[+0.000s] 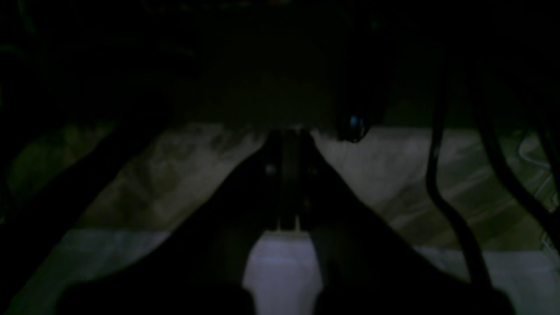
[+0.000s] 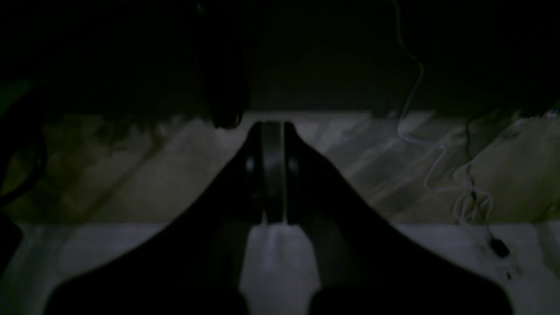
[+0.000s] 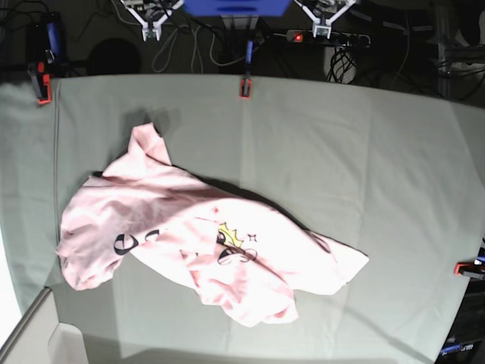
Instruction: Layout the t-shirt on the table in an organized manner, then fold the t-shirt properly
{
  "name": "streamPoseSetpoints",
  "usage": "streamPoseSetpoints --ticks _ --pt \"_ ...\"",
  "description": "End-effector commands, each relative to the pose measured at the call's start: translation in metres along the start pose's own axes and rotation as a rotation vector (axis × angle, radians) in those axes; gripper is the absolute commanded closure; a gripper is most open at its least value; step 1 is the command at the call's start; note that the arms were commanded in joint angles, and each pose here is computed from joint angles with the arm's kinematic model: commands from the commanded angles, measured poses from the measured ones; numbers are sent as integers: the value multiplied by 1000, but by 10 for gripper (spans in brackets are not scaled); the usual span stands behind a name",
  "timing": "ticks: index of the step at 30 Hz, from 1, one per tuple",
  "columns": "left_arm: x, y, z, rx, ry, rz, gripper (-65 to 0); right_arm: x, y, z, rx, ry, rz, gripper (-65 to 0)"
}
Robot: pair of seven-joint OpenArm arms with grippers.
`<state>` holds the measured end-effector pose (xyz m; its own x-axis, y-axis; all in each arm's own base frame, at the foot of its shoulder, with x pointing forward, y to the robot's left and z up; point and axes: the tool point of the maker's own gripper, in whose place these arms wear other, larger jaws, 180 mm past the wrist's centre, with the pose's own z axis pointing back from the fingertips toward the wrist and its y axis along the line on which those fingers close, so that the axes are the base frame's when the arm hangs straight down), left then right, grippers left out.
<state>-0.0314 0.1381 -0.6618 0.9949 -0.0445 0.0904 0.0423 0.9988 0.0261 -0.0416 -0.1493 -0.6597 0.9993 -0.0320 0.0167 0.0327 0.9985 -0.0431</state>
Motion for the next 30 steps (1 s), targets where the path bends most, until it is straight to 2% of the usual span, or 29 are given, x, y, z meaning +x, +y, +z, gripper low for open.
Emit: streamPoseSetpoints --ticks 1,6,10,15,19,30 --pt "-8 2 2 0 0 3 0 -10 -1 3 0 -3 6 0" --pt "-17 7 13 5 -57 -2 0 -20 -6 16 -7 -63 16 0" --pt "-23 27 21 32 -83 -18 0 -30 -10 25 -13 -86 22 0" --pt "-20 26 34 26 -141 -26 0 -30 -19 43 -23 -150 37 0" --pt "-13 34 52 33 -210 -46 0 -22 -23 66 -30 -228 49 0" --pt "23 20 119 -4 -410 -69 0 17 -25 141 -31 -421 79 0"
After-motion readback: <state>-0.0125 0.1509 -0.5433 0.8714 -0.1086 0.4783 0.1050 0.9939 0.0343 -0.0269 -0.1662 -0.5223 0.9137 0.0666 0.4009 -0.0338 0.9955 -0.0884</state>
